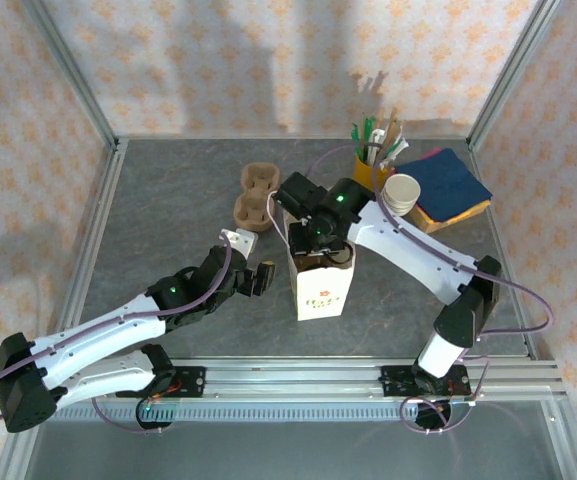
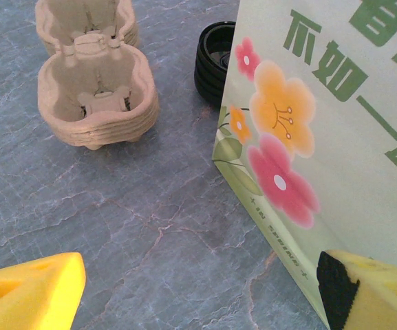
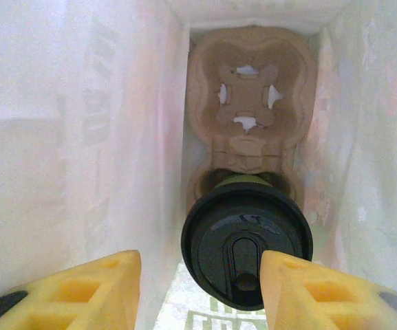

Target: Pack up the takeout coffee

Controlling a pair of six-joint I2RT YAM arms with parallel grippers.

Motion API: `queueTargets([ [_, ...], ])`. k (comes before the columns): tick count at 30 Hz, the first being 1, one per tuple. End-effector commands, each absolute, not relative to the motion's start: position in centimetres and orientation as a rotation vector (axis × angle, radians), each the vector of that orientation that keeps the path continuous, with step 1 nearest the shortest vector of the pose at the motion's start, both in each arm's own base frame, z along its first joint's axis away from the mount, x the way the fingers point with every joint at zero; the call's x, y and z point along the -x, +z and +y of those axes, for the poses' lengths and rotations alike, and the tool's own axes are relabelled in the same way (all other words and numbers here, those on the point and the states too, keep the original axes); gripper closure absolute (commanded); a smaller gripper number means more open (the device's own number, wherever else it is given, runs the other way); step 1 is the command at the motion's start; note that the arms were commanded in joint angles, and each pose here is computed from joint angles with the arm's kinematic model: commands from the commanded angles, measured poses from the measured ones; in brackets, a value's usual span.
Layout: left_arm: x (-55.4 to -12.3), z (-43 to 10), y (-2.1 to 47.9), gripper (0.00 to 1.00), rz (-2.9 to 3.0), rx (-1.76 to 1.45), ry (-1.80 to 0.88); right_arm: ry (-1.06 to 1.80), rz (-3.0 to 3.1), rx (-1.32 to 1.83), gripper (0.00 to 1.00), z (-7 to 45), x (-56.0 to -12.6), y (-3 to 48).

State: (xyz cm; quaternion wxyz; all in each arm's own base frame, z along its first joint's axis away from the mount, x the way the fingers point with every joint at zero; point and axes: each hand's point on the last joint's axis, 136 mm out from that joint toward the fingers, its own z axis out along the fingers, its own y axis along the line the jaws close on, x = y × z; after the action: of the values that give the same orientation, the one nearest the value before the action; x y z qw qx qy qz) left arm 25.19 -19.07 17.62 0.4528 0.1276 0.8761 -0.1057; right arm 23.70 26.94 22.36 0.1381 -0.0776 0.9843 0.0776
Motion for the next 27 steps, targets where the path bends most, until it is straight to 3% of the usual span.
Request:
queueTargets([
  [1,-25.1,-18.6,18.5,0.1,2.147,-0.298,-0.248,0.237,2.782,0.193,0.51,26.2,-23.8,24.9],
  [18,-25.1,-18.4,19.2,0.11,2.133,-0.284,-0.25,0.559,2.477,0.131,0.39,26.8,-25.1,35.7],
  [27,-25.2,-18.3,19.9,0.11,2.121,-0.273,-0.257,0.71,2.207,0.028,0.35,24.3,-26.2,42.6],
])
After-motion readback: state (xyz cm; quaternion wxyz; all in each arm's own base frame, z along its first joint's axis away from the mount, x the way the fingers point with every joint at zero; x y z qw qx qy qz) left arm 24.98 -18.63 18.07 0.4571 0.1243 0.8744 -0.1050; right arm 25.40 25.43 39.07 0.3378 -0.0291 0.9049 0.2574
